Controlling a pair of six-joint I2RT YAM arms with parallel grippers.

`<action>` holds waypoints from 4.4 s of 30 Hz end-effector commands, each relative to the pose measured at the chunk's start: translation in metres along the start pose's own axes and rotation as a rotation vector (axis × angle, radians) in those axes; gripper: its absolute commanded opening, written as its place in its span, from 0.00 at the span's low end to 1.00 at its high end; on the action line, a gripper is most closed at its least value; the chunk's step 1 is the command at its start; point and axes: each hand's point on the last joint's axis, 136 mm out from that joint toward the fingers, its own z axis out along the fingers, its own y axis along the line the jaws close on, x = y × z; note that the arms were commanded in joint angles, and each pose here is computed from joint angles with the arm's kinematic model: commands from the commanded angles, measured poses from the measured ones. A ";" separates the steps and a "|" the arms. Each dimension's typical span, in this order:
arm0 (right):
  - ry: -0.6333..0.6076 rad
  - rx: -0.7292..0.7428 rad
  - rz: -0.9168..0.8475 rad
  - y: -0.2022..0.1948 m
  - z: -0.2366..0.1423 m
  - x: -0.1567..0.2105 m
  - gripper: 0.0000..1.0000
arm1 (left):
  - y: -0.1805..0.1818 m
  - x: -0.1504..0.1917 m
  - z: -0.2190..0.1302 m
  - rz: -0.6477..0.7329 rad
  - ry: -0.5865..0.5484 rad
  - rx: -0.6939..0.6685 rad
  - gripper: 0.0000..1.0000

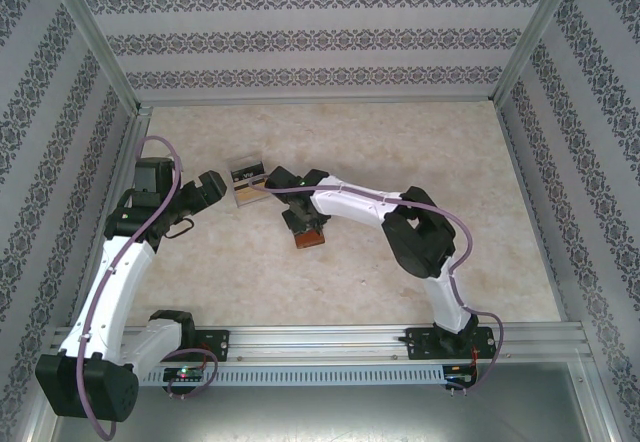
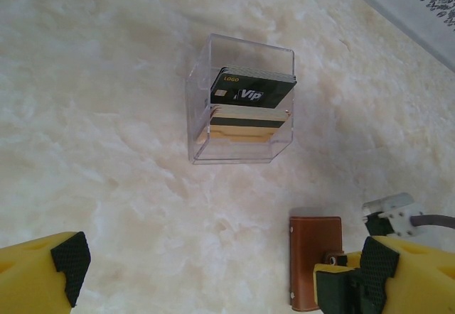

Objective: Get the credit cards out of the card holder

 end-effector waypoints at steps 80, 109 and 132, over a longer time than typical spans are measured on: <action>0.076 0.002 0.062 -0.011 0.014 0.018 0.03 | -0.023 0.021 0.011 -0.006 0.084 0.093 0.99; -0.054 -0.238 0.316 0.000 -0.016 -0.003 0.00 | -0.102 0.151 0.118 -0.242 0.382 0.225 0.00; -0.084 -0.338 0.396 -0.002 -0.022 -0.006 0.00 | -0.052 0.217 0.173 -0.281 0.528 -0.076 0.00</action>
